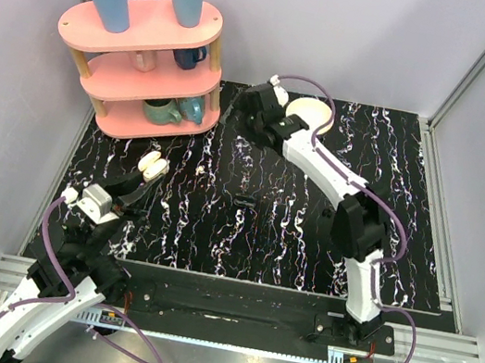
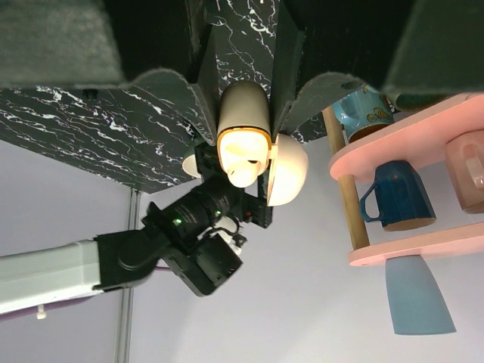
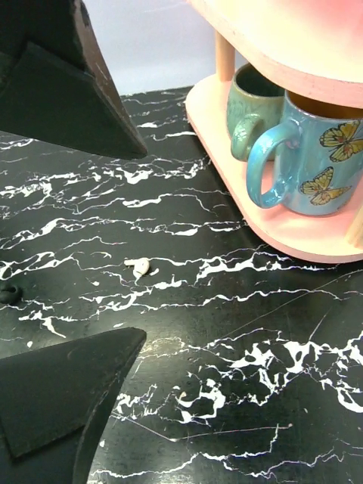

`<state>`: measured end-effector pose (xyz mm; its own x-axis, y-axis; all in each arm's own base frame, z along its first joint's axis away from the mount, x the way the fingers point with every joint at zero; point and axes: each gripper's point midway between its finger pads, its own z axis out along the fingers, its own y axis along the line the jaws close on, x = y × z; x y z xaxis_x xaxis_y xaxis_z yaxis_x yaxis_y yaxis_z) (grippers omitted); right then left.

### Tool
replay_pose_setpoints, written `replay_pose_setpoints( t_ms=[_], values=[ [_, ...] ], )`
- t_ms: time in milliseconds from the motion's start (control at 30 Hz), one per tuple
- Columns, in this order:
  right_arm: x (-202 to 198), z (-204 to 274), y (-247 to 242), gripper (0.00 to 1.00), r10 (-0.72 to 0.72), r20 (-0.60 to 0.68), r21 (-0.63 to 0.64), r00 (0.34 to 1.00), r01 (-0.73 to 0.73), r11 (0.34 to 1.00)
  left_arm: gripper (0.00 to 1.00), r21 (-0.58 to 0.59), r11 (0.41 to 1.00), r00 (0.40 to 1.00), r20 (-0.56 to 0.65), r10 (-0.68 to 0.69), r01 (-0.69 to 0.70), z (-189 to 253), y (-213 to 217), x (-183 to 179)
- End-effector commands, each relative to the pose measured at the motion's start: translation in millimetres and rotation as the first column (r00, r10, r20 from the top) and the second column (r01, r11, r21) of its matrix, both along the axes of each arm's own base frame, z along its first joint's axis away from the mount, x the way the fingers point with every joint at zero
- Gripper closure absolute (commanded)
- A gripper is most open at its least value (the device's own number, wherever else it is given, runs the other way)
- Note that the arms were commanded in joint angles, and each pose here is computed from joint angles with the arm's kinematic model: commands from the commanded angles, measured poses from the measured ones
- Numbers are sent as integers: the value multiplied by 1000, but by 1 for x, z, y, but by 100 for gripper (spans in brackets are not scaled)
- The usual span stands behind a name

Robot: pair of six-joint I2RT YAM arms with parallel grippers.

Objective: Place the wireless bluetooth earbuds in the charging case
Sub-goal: Move the left earbud to the center of the board.

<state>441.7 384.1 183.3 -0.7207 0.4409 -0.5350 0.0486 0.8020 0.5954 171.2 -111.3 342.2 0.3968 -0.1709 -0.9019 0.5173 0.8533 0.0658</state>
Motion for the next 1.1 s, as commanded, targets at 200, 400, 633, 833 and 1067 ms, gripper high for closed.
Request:
replay_pose_setpoints(
  t_ms=[200,400,633,833,1067],
  values=[
    [-10,-59,26,5,-147,-101,-229,984,121,966,100,-30,999,999,31,29,-28,11,9,-2],
    [-8,-67,47,9,-189,-97,-200,977,167,965,100,-24,999,999,30,38,-37,9,9,-1],
    [-9,-89,62,19,-202,-137,-184,970,176,967,100,-26,999,998,27,49,-48,9,11,0],
    [-13,-101,74,26,-183,-146,-183,972,155,971,100,-24,999,999,31,44,-44,9,11,0],
    [-22,-110,93,29,-144,-159,-160,977,118,980,100,-24,999,999,26,45,-45,8,11,1]
  ],
)
